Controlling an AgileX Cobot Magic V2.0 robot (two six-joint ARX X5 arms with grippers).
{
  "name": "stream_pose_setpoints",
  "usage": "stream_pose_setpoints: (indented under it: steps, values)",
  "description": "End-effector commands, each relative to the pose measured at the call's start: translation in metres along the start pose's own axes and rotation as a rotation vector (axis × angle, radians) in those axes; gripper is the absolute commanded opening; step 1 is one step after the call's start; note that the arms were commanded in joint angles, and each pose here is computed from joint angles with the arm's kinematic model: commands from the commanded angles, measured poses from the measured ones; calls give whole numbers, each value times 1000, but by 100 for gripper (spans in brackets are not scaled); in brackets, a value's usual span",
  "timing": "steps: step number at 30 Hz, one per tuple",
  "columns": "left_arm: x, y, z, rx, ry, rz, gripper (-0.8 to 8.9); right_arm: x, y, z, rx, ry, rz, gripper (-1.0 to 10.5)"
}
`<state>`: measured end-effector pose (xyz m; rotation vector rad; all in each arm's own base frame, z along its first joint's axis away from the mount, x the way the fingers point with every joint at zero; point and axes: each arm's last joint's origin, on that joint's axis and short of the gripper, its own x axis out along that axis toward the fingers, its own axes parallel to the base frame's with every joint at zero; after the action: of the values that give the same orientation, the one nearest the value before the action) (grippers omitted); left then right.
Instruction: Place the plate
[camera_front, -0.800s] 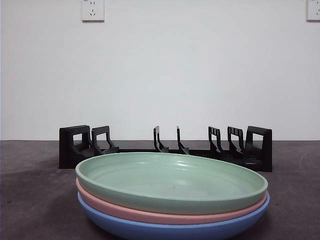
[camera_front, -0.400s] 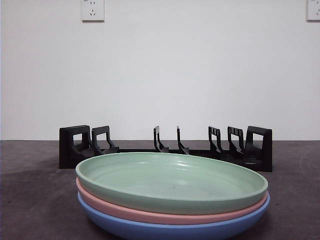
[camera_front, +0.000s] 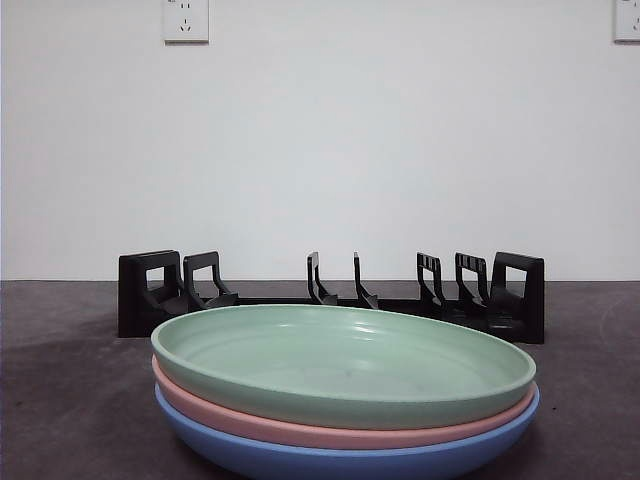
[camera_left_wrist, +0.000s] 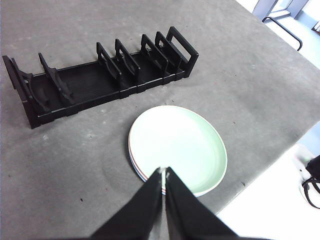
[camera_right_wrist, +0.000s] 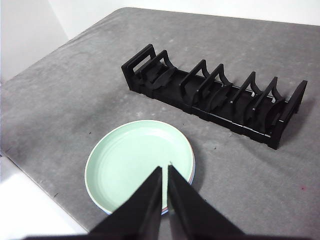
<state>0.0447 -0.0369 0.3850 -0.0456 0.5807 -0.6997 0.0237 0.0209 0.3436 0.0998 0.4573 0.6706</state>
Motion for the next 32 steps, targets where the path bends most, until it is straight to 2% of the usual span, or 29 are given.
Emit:
stream_pose_setpoints:
  steps: [1,7,11,15,18,25,29,32]
  values:
    - [-3,-1,2,9,-21,1,6,-2,1,3,-10,-19,10,16]
    - [4,11,-3,-67,-48,122,6,-2,1,3,-10,-19,9,16]
    - [19,27,-19,-90,-190,234,6,-2,1,3,-10,-19,10,16]
    - [45,48,-49,-14,-340,333,6,-2,1,3,-10,-19,9,16]
    - [69,66,-79,52,-409,408,6,-2,1,3,-10,-19,10,16]
    - [111,97,-145,28,-470,497,6,-2,1,3,-10,-19,9,16]
    - [122,106,-166,-44,-471,530,6,-2,1,3,-10,-19,9,16]
    - [125,108,-172,-45,-474,536,6,-2,1,3,-10,-19,9,16]
